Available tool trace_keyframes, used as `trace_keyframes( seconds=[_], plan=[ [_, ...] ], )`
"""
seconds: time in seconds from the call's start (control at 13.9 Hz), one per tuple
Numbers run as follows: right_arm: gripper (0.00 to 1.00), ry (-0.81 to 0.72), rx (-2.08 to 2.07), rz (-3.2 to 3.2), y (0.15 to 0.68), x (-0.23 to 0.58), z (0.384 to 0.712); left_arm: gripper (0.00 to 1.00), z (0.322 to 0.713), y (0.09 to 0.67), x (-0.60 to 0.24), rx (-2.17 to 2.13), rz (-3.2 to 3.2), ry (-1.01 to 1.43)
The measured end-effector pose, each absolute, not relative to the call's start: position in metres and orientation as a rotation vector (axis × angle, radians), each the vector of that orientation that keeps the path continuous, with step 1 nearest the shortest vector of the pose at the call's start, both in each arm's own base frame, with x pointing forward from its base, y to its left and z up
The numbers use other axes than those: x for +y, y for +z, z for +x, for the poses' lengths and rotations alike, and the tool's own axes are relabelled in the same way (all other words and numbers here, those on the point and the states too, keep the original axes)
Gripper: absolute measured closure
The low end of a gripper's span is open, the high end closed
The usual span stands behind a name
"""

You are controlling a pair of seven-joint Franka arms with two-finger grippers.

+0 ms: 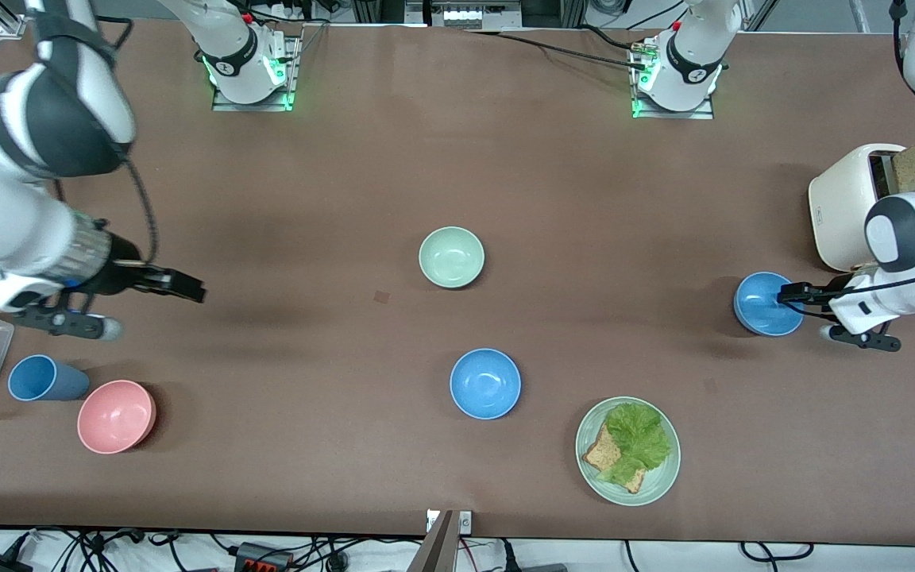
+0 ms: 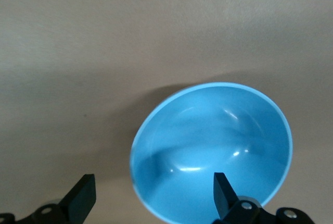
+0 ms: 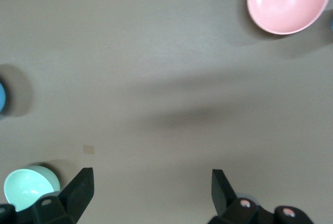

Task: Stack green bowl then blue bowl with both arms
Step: 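Grasp the blue bowl rim with the left gripper while the right withdraws, then carry the blue bowl with the left gripper over the green bowl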

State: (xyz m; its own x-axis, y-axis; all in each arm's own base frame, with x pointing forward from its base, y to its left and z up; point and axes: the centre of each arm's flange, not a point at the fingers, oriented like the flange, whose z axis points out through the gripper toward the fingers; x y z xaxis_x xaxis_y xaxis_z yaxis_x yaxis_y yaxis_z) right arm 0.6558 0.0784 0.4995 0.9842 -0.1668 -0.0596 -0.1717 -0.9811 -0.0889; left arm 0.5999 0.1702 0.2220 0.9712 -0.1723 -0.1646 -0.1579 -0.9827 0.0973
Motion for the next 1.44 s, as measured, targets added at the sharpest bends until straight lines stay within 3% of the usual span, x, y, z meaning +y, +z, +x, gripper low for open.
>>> trace_keyframes(
  seconds=[0.29,0.36,0.65,0.86,1.44],
  plan=[
    [0.0,0.026,0.156,-3.087,0.535,0.004,0.653,0.08,0.6,0.203,0.169,-0.261,3.03,-0.263],
    [0.0,0.023,0.134,-3.093,0.545,-0.009,0.647,0.16,0.6,0.2,0.169,-0.261,3.029,-0.265],
    [0.0,0.015,0.032,-3.101,0.569,-0.036,0.632,0.63,0.6,0.199,0.169,-0.262,3.029,-0.265],
    [0.0,0.037,0.034,-3.1,0.567,-0.038,0.626,0.9,0.601,0.201,0.168,-0.266,3.026,-0.269],
    [0.0,0.032,0.06,-3.135,0.555,-0.04,0.581,0.95,0.614,0.251,0.099,-0.292,2.901,-0.366]
  ],
)
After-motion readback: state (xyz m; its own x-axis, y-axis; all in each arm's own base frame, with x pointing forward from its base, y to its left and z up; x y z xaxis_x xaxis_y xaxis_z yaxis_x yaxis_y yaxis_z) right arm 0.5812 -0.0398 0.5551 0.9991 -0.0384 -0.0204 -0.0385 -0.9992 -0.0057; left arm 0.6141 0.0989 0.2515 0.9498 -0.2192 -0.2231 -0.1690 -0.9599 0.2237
